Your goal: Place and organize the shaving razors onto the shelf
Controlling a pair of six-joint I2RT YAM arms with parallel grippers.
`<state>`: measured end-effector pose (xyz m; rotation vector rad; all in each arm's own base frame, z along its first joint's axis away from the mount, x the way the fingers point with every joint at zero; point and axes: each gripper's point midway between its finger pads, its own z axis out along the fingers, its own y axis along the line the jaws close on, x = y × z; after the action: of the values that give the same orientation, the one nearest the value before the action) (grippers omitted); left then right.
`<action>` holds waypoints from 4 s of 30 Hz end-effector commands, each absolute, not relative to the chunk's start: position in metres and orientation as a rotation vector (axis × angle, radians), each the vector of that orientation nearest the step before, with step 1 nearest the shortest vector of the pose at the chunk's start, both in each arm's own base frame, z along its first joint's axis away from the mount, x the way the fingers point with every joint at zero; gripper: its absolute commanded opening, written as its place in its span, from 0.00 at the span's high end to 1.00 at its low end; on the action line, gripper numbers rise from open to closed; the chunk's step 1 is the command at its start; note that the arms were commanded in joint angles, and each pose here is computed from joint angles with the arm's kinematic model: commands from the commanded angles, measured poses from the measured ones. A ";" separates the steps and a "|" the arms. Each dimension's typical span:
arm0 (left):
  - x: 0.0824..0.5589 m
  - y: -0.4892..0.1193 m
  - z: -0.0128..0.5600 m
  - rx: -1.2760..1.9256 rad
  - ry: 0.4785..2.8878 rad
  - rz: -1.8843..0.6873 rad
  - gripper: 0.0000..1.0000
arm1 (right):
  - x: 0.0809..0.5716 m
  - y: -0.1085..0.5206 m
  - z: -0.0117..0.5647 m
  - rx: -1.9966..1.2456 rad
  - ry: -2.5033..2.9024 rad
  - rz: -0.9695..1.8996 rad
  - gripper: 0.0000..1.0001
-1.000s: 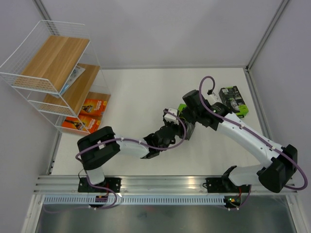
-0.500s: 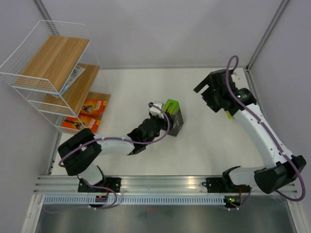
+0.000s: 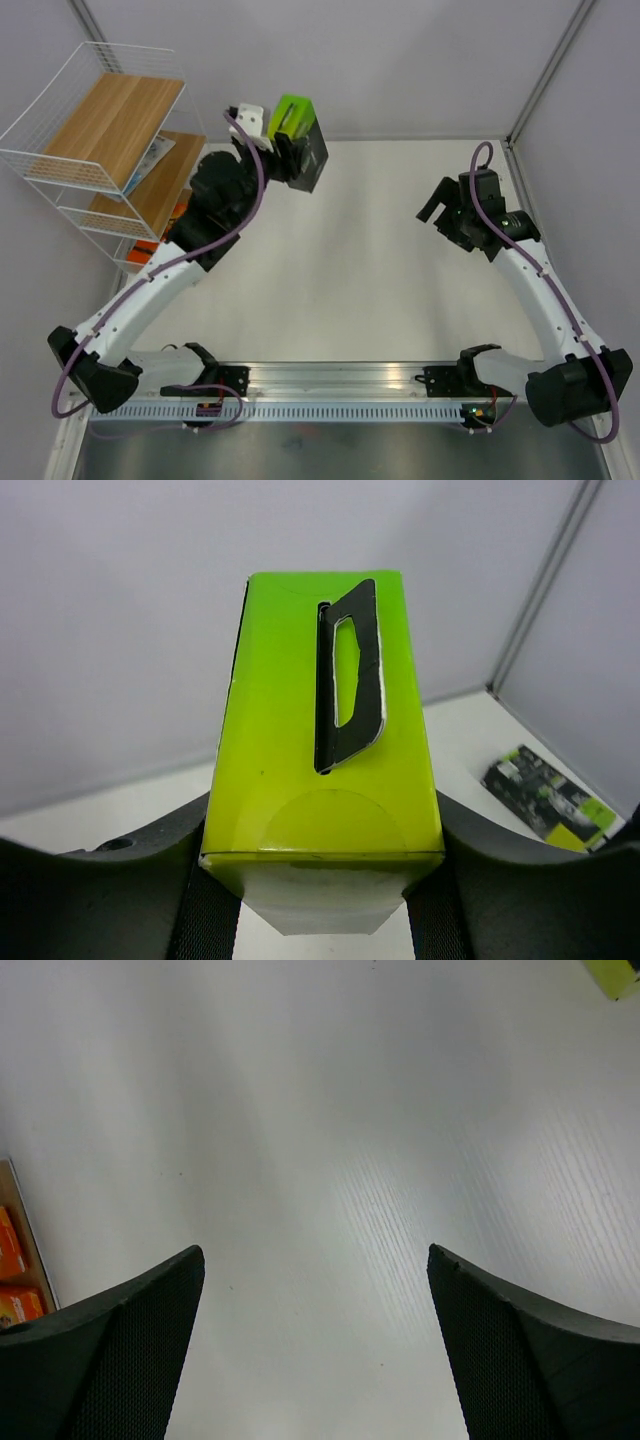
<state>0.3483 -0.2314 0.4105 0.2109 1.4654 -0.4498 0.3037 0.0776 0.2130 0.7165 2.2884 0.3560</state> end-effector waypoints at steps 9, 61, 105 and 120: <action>0.327 -0.118 0.591 0.352 1.255 -0.031 0.55 | 0.338 0.106 0.216 0.449 2.247 0.491 0.02; 0.437 0.057 0.583 0.204 1.342 -0.138 0.49 | 0.330 0.117 0.130 0.536 2.520 0.435 0.02; 0.387 0.086 0.610 -0.075 1.269 -0.007 0.00 | 0.310 0.124 0.139 0.407 2.491 0.523 0.02; 0.372 0.082 0.605 -0.068 1.281 0.017 0.00 | 0.311 0.127 0.140 0.401 2.489 0.544 0.02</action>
<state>0.3908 0.0823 0.5909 -0.0501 1.3210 -0.0058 0.3075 0.1223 0.1292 0.4406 2.5308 0.5110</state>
